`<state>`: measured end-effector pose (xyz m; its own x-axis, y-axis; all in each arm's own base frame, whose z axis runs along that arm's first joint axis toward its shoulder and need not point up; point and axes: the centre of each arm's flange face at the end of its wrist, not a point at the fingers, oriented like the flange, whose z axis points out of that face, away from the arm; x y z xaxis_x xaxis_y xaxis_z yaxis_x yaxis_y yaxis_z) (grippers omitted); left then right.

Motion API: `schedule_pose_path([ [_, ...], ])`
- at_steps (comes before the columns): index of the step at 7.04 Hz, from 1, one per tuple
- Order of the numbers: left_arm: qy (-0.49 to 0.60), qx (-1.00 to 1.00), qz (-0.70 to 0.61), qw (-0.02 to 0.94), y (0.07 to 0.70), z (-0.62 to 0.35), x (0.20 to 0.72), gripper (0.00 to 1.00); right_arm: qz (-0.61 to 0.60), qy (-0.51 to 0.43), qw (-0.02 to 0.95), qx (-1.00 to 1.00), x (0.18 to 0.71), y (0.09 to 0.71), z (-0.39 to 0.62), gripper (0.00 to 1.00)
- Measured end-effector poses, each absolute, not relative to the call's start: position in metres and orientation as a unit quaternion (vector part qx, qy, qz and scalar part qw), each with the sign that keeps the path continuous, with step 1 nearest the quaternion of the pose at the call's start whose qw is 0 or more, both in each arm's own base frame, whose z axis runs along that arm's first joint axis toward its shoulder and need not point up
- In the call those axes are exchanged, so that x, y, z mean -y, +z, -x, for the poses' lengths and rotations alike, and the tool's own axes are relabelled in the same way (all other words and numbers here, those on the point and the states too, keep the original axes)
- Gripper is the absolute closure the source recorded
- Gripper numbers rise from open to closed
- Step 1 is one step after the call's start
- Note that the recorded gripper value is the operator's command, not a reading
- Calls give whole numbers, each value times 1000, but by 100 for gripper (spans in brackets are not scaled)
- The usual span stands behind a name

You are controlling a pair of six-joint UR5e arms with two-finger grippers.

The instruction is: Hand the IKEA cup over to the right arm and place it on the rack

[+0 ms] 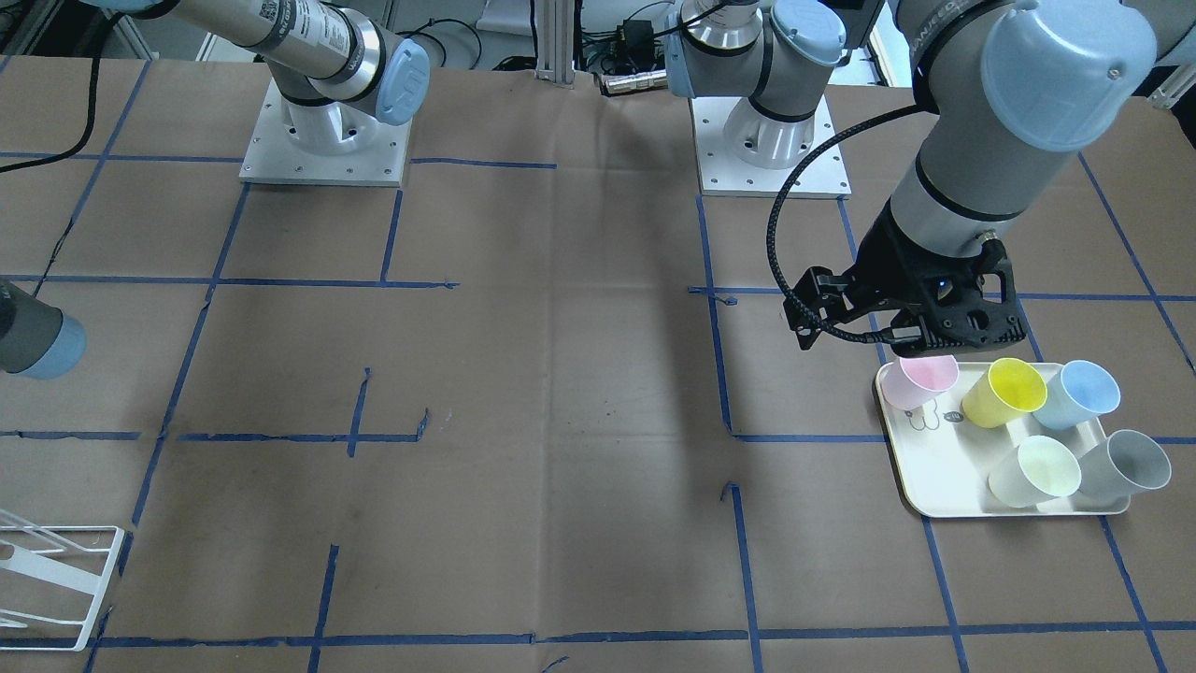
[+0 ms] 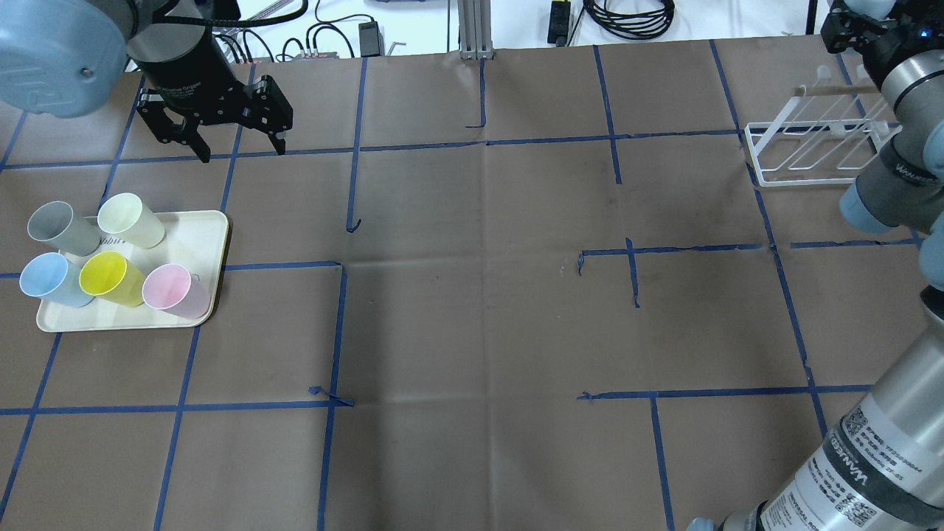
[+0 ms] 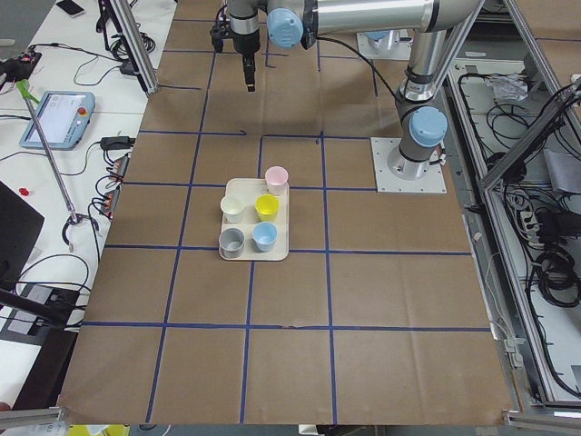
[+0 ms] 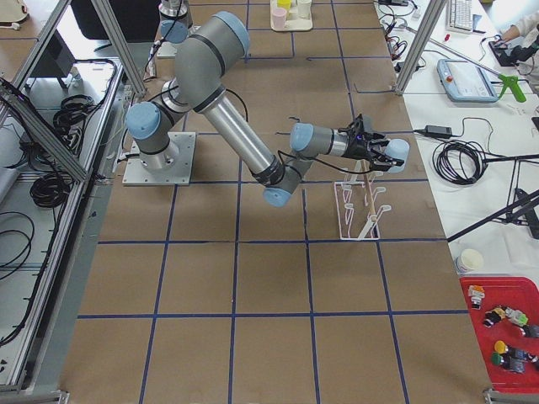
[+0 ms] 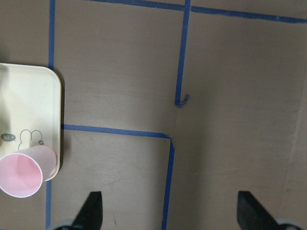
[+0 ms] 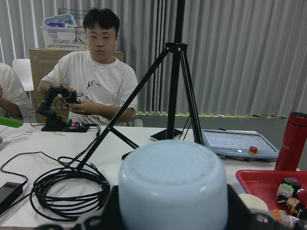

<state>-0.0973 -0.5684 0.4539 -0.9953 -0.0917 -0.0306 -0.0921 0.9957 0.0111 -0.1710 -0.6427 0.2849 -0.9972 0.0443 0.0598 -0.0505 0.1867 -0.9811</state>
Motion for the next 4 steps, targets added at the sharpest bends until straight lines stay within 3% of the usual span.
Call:
schedule_pose_path([
  [4,-9,-999,45,2,473,101,557,1,4,620,25,784,637,258,166,64],
])
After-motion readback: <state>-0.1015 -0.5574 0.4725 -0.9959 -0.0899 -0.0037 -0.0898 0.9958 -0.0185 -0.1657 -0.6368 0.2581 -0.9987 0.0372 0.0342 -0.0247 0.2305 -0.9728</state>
